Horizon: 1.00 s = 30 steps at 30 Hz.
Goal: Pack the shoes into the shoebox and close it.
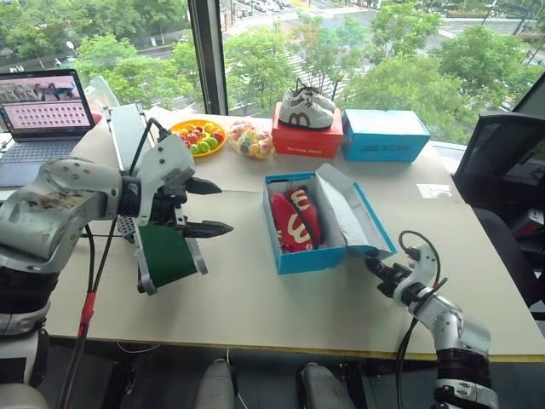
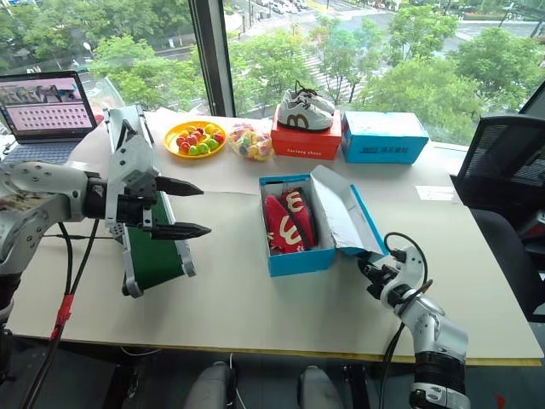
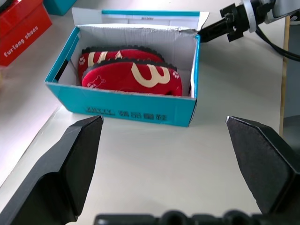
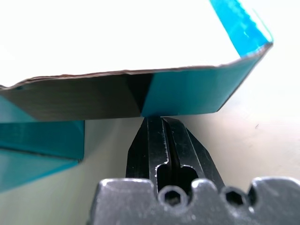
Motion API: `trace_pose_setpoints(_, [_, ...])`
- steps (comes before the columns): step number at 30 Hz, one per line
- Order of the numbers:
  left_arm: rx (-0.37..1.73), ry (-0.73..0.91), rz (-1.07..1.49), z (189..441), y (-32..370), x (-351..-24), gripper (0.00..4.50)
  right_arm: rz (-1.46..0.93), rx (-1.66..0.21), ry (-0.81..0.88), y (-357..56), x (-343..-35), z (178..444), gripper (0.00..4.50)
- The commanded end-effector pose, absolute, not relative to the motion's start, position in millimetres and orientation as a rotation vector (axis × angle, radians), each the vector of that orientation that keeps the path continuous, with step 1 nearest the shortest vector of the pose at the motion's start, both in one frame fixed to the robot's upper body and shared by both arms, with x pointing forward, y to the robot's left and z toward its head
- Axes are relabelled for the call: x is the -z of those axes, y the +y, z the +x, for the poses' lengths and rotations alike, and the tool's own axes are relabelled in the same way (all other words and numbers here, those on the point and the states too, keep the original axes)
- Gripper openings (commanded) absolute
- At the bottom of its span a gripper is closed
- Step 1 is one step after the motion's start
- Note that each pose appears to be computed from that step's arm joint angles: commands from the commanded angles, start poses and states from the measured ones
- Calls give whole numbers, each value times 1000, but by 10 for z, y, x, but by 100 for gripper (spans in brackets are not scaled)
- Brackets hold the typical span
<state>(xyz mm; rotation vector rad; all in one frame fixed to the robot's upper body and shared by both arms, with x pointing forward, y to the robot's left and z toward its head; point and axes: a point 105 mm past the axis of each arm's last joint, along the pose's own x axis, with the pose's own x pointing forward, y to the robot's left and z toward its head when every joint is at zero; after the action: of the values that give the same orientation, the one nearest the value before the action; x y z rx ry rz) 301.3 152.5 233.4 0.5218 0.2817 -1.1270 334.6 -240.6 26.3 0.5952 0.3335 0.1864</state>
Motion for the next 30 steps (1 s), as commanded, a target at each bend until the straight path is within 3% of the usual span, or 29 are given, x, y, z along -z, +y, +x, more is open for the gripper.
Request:
trace_pose_setpoints(1, [1110, 216, 558, 2972, 1522, -2480, 450, 770, -90, 77, -2723, -563, 3467, 10])
trace_pose_setpoints(6, [1088, 226, 571, 2972, 1555, -2448, 450, 884, -163, -167, -2898, -1019, 3472, 10])
trace_pose_setpoints(8, [1086, 227, 569, 2971, 1561, -2440, 450, 874, -320, -192, -2667, -1298, 3477, 10])
trace_pose_setpoints(12, [1084, 240, 577, 2955, 1581, -2415, 450, 741, -685, -96, -1857, -1701, 3317, 10])
trace_pose_setpoints(19, [1075, 247, 571, 2932, 1584, -2373, 450, 535, -950, 103, -1213, -1731, 3055, 10])
trace_pose_setpoints(25, [1061, 252, 565, 2914, 1605, -2360, 450, 348, -1004, 135, -1061, -1833, 3179, 10])
trace_pose_setpoints(30, [1045, 254, 542, 2889, 1593, -2313, 450, 71, -1030, 129, -756, -1983, 3644, 10])
